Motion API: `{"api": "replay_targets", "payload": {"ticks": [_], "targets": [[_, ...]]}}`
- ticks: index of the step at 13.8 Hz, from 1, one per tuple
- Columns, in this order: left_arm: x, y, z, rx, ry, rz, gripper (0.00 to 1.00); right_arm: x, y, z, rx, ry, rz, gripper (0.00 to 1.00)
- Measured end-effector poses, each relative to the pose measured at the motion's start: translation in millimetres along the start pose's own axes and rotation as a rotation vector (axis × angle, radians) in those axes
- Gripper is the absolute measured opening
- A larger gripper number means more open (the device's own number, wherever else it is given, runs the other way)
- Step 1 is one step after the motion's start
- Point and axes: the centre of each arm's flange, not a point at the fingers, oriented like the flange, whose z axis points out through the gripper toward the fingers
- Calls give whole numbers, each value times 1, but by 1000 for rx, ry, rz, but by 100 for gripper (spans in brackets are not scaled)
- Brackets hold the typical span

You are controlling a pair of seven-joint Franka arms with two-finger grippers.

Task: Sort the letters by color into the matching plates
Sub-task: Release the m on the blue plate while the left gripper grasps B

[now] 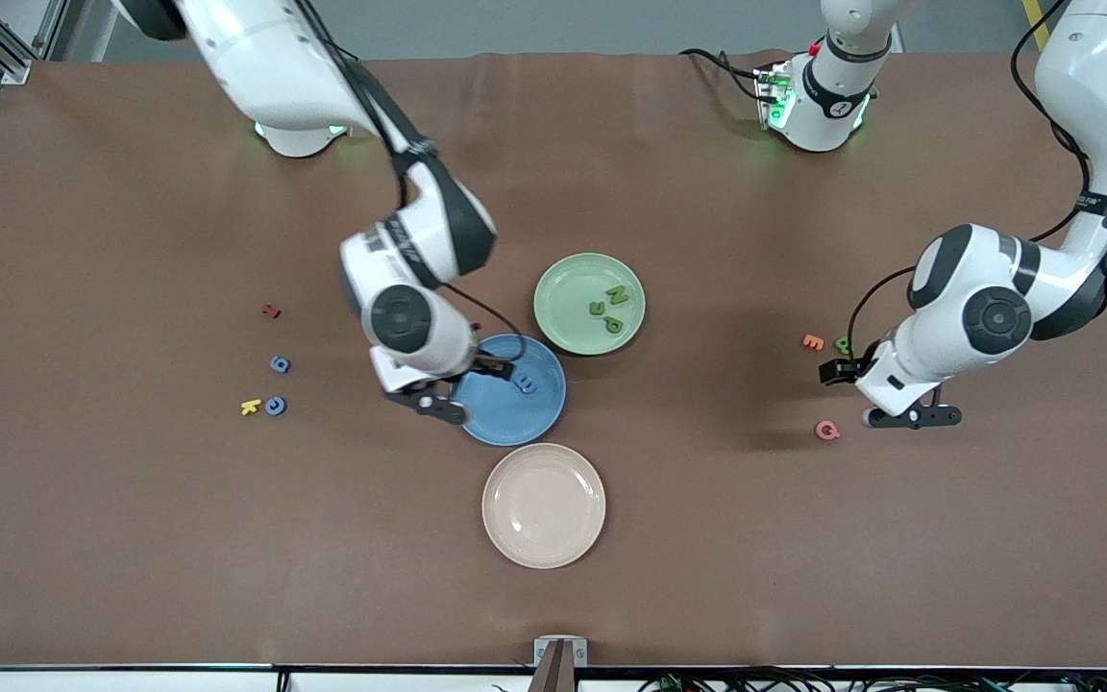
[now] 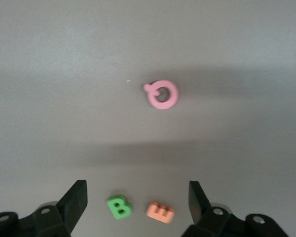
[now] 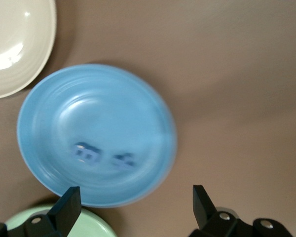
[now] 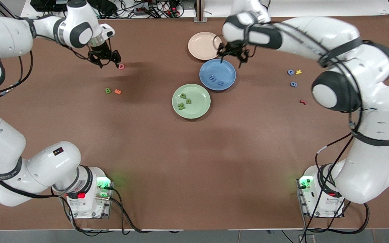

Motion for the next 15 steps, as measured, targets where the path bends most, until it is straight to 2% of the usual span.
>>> {"api": "replay_targets", "payload": {"ticks": [3, 6, 7, 10, 11, 15], "targets": [[-23, -20, 32, -1, -5, 34, 89, 36, 103, -46, 5, -43, -104, 100], [-41, -18, 52, -8, -20, 55, 84, 72, 215, -25, -11, -63, -217, 100], [-46, -17, 58, -4, -14, 73, 78, 79, 241, -11, -19, -52, -234, 100], [-61, -31, 72, 21, -10, 105, 74, 81, 278, 34, -48, -12, -232, 100], [-65, -35, 75, 26, -9, 111, 68, 80, 285, 46, -48, 2, -226, 100], [-69, -37, 79, 19, -4, 105, 64, 78, 309, 78, -51, 74, -213, 98]]}}
